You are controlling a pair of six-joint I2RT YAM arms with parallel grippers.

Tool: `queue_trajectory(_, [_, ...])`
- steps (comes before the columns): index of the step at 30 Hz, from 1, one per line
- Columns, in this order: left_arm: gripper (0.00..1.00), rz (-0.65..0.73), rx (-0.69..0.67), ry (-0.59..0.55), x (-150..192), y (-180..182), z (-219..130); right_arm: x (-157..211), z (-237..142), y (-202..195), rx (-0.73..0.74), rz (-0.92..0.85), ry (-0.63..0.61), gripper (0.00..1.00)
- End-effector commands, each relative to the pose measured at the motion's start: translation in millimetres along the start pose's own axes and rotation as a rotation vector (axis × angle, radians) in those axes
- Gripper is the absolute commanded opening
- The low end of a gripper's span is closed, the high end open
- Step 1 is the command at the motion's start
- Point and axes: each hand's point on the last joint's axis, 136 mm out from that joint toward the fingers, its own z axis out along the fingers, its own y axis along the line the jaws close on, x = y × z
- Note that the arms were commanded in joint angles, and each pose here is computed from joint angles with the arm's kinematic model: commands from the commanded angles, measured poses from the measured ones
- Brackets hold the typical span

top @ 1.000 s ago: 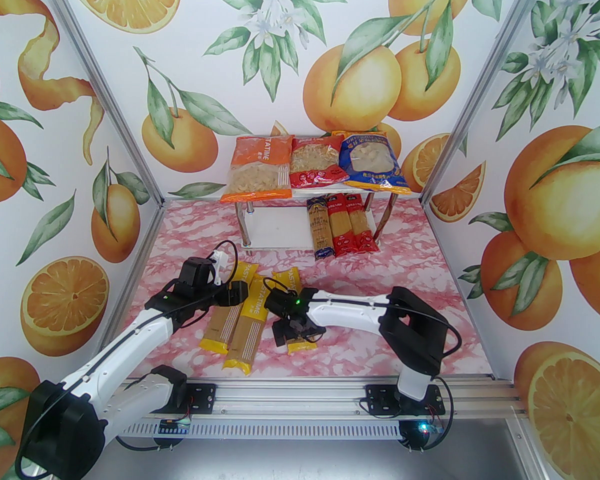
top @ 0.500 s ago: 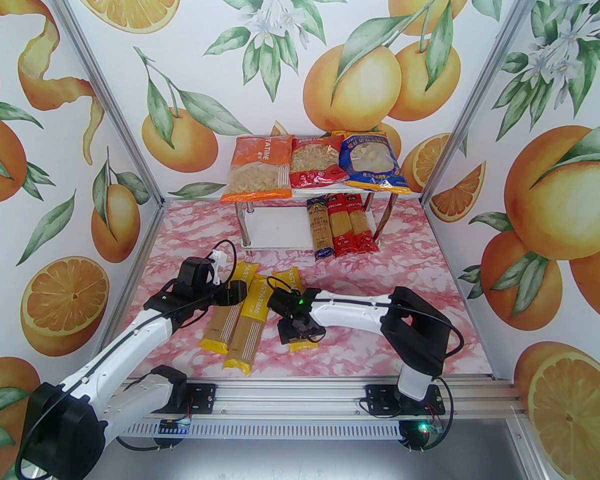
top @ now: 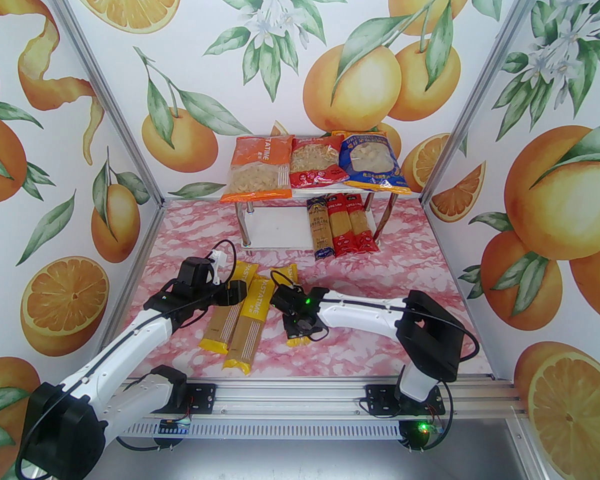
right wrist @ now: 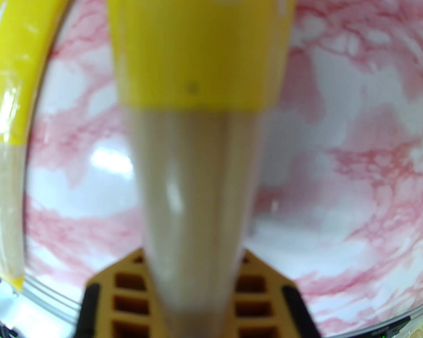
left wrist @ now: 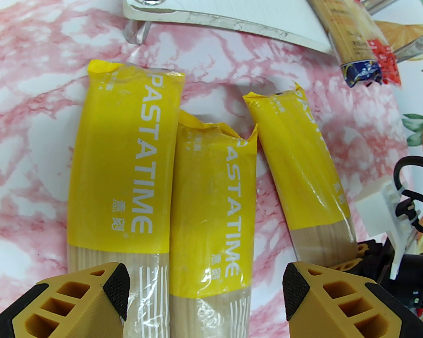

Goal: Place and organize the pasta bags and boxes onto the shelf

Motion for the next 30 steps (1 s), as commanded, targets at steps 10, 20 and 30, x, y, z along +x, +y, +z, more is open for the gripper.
queue_trajectory(10, [0.75, 0.019, 0.013, -0.030, -11.3, -4.8, -4.4, -43.8, -60.4, -7.0, 0.065, -0.036, -0.211, 0.00])
queue_trajectory(20, [0.75, 0.019, 0.014, -0.034, -11.7, -5.4, -5.9, -86.0, -109.5, 1.7, 0.004, -0.024, -0.352, 0.00])
queue_trajectory(30, [0.75, 0.030, 0.020, -0.035, -16.1, -8.1, -6.9, -161.0, -131.0, -10.8, 0.040, 0.027, -0.451, 0.00])
